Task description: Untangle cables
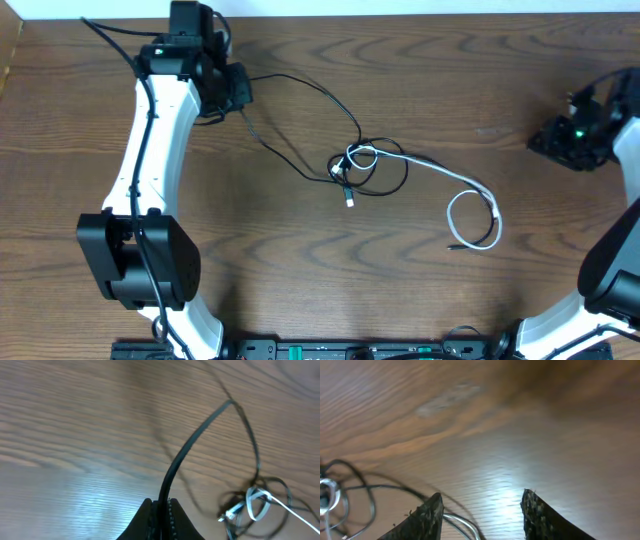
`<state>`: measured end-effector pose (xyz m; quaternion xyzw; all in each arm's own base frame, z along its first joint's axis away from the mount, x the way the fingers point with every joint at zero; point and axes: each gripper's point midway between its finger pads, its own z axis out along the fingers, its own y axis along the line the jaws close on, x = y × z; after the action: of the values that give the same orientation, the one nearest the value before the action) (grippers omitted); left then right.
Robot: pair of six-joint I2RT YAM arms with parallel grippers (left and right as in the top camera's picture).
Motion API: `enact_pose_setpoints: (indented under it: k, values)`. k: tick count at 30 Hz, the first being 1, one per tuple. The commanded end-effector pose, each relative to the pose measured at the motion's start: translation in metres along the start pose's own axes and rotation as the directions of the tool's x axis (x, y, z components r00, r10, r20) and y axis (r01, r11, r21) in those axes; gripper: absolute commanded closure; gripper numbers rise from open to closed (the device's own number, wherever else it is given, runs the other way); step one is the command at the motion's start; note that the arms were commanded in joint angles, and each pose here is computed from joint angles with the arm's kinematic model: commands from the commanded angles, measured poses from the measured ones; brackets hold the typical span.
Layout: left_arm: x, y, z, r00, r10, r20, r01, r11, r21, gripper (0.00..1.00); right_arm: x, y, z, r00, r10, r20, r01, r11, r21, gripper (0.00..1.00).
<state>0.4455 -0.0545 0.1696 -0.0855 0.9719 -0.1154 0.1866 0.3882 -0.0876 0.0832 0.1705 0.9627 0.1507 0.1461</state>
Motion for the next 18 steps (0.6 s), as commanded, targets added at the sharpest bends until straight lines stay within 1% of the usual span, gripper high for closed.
enact_pose_setpoints:
  k: [1, 4, 7, 10, 12, 15, 17, 18]
  values:
    - [0.010, -0.032, 0.000, 0.997, 0.076, -0.022, -0.074, 0.995, 0.069, 0.66, -0.014, 0.032, -0.002, 0.995, -0.090, 0.040, 0.093, 0.992, -0.088, 0.52]
    - [0.015, -0.049, 0.002, 0.994, 0.111, -0.024, -0.109, 0.990, 0.085, 0.50, -0.017, 0.042, 0.000, 0.994, -0.097, 0.054, 0.102, 0.990, -0.102, 0.48]
    - [0.022, -0.064, 0.006, 0.989, 0.142, -0.031, -0.138, 0.985, 0.100, 0.47, -0.017, 0.046, 0.001, 0.992, -0.109, 0.057, 0.114, 0.988, -0.102, 0.46]
    - [0.032, -0.079, 0.015, 0.987, 0.151, -0.059, -0.144, 0.983, 0.110, 0.47, -0.017, 0.046, 0.001, 0.992, -0.109, 0.056, 0.114, 0.988, -0.102, 0.46]
    - [0.047, -0.094, 0.031, 0.985, 0.133, -0.111, -0.120, 0.986, 0.111, 0.47, -0.017, 0.046, 0.001, 0.993, -0.108, 0.054, 0.113, 0.988, -0.102, 0.46]
    - [0.074, -0.115, 0.059, 0.977, 0.064, -0.206, -0.043, 0.994, 0.103, 0.50, -0.015, 0.044, 0.001, 0.994, -0.101, 0.047, 0.105, 0.990, -0.093, 0.46]
    - [0.096, -0.130, 0.079, 0.960, -0.032, -0.279, 0.054, 0.996, 0.074, 0.54, -0.015, 0.043, 0.002, 0.995, -0.090, 0.047, 0.094, 0.992, -0.086, 0.44]
    - [0.102, -0.133, 0.085, 0.954, -0.055, -0.294, 0.076, 0.995, 0.061, 0.55, -0.016, 0.043, 0.002, 0.995, -0.091, 0.047, 0.094, 0.992, -0.085, 0.44]
